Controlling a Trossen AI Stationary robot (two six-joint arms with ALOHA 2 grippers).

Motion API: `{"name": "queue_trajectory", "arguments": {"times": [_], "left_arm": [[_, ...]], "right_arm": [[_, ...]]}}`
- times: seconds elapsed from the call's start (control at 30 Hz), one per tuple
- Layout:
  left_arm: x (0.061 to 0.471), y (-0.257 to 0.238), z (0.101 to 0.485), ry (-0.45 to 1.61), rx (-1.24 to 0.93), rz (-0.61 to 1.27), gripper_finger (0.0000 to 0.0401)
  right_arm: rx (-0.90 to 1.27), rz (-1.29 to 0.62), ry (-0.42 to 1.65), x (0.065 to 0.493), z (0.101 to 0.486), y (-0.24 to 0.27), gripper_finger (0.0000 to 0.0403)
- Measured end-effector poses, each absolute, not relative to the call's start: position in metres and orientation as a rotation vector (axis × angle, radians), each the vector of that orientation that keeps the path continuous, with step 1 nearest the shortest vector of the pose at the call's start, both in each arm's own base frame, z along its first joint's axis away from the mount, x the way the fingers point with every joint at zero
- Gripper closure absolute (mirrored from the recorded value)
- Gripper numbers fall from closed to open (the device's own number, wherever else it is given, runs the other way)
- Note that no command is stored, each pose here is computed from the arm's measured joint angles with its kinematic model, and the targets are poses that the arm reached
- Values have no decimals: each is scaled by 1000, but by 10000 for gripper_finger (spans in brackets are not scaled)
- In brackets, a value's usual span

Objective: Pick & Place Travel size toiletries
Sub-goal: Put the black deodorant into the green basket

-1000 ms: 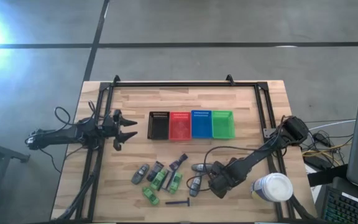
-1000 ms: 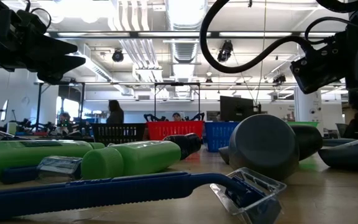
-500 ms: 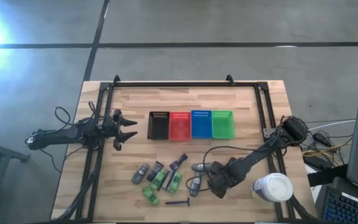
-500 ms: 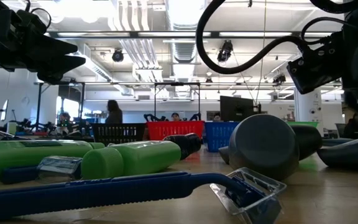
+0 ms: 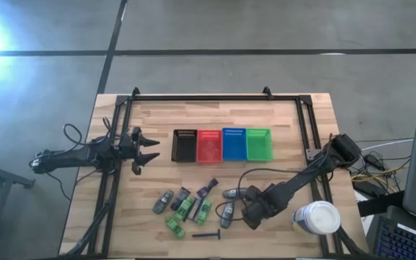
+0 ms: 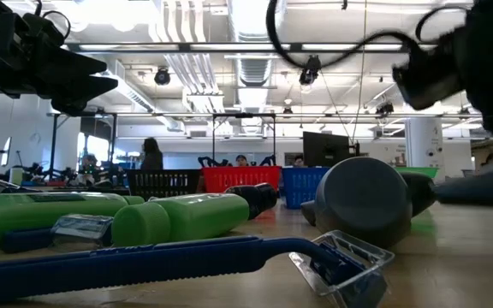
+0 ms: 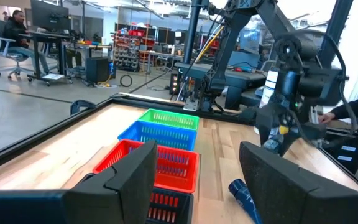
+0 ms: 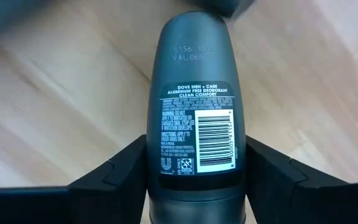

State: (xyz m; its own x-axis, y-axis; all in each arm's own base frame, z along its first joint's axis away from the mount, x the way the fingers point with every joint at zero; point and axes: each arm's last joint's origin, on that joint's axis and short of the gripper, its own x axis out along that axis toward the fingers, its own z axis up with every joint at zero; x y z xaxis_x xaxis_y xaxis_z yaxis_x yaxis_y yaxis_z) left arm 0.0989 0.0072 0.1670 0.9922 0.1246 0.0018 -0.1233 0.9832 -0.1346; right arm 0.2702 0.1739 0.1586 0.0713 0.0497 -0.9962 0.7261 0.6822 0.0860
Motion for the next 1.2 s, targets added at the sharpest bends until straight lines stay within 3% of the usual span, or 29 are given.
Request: {"name": "queue_trajectory", "arguments": {"times": [0.3,0.53,0.83,1.2], "left_arm": [[99,7,167,-10,-135,124,167],[99,7,167,-11,-135,124,167],[99,7,167,-12,-135,125,167],[99,7,167,-12,-135,125,167]], "right_arm": [[878,-808,1158,251,217,147,201],[1050,-1000,887,236,250,75,201],[1154,-973,754,231,228,-21,190],[1179,-1032,827,229,180,-56,188]]}}
